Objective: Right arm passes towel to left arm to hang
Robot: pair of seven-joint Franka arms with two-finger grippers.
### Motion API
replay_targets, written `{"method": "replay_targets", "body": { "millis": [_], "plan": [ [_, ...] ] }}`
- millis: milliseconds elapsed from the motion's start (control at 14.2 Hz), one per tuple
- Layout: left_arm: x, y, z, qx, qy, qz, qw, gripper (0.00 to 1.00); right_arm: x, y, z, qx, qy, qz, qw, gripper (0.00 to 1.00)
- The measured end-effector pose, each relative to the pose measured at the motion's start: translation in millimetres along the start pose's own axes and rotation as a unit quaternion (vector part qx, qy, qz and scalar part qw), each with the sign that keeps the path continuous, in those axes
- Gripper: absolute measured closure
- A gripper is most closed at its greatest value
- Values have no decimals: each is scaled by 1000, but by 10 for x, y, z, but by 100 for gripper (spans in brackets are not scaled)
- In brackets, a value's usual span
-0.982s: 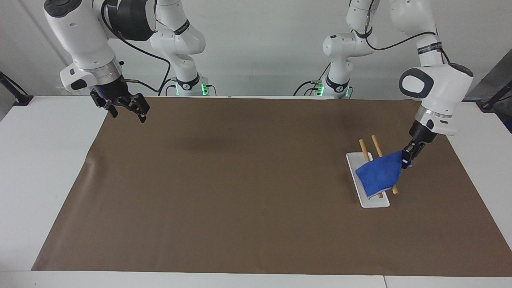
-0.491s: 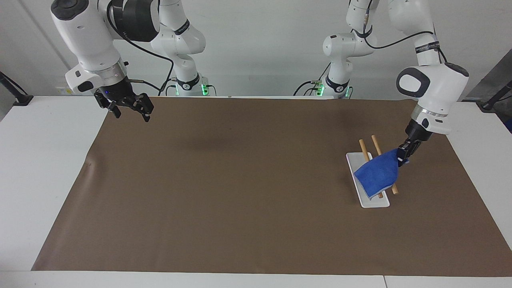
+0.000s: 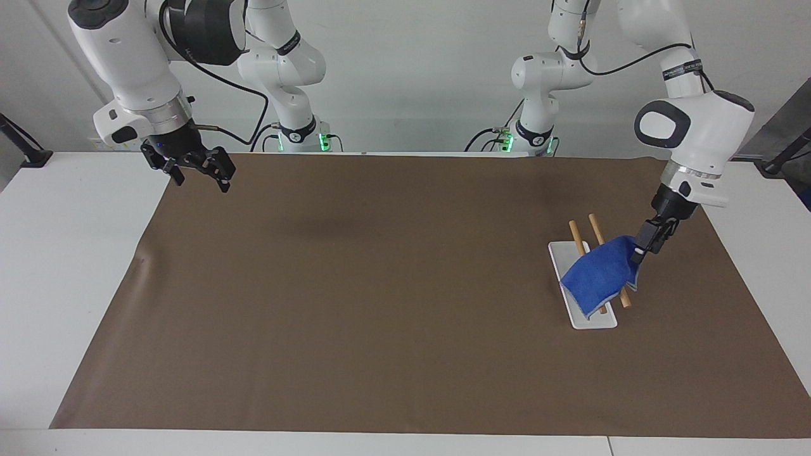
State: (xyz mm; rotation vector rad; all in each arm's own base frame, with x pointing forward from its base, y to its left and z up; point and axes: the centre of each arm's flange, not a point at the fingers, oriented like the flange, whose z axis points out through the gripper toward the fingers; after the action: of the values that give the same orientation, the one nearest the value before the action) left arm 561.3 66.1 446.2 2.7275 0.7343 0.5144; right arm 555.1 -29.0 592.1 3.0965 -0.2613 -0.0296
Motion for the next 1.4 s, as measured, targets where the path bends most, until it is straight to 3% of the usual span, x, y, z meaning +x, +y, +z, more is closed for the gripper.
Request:
{"method": "replay_targets", "body": {
  "millis": [211, 421, 561, 842, 1193, 1404],
  "plan": [
    [123, -43, -79, 21, -2, 22, 1000, 1, -3, -3, 2, 0, -1, -3, 1000, 0],
    [318, 162, -294, 24, -56, 36, 998, 2, -34, 5, -76, 1, 6, -6, 1000, 0],
    [471, 256, -480, 30, -73, 44, 996, 2, -96, 20, -163, 2, 9, -7, 1000, 0],
    [545, 389, -801, 79, -106, 84, 988, 3, -168, -7, -219, 9, 2, -10, 1000, 0],
    [373, 860, -1273, 128, -155, 143, 969, 3, -200, -34, -224, 28, -9, -9, 1000, 0],
    [114, 1191, -1384, 136, -170, 179, 959, 2, -204, -31, -220, 22, -10, -10, 1000, 0]
  ]
}}
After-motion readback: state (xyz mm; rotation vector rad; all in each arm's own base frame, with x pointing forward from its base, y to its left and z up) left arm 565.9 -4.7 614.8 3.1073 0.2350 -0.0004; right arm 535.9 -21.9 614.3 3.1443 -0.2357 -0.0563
